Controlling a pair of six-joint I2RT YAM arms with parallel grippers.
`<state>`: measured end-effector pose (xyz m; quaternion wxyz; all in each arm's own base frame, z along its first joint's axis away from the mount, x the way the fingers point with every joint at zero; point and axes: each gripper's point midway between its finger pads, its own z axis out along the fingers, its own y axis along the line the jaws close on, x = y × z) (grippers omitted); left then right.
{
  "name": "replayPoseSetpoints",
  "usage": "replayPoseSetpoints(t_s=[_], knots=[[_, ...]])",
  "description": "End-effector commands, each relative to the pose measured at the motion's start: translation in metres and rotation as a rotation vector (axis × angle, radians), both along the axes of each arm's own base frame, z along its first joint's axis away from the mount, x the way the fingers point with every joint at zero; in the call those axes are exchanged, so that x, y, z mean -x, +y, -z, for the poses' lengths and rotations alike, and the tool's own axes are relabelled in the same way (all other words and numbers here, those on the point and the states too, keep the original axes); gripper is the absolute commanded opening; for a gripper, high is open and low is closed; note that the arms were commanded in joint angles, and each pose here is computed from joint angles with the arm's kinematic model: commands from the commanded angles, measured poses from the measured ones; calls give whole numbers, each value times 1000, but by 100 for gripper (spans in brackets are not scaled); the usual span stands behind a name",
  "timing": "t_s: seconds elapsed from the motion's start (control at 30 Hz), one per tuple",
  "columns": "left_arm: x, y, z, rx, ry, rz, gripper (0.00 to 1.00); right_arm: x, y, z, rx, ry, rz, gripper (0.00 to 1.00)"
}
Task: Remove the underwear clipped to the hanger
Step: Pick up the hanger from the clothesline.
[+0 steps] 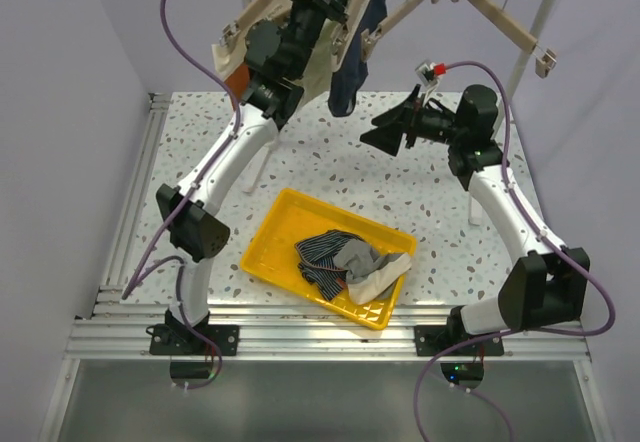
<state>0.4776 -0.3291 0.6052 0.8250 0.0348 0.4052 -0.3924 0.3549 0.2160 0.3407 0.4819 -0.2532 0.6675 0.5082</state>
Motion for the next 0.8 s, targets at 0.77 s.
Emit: replayPoseSetpoints(t_s=[0.77], knots=[[93,57,33,-385,42,-39,0,54,-6,3,147,-398,-182,99]])
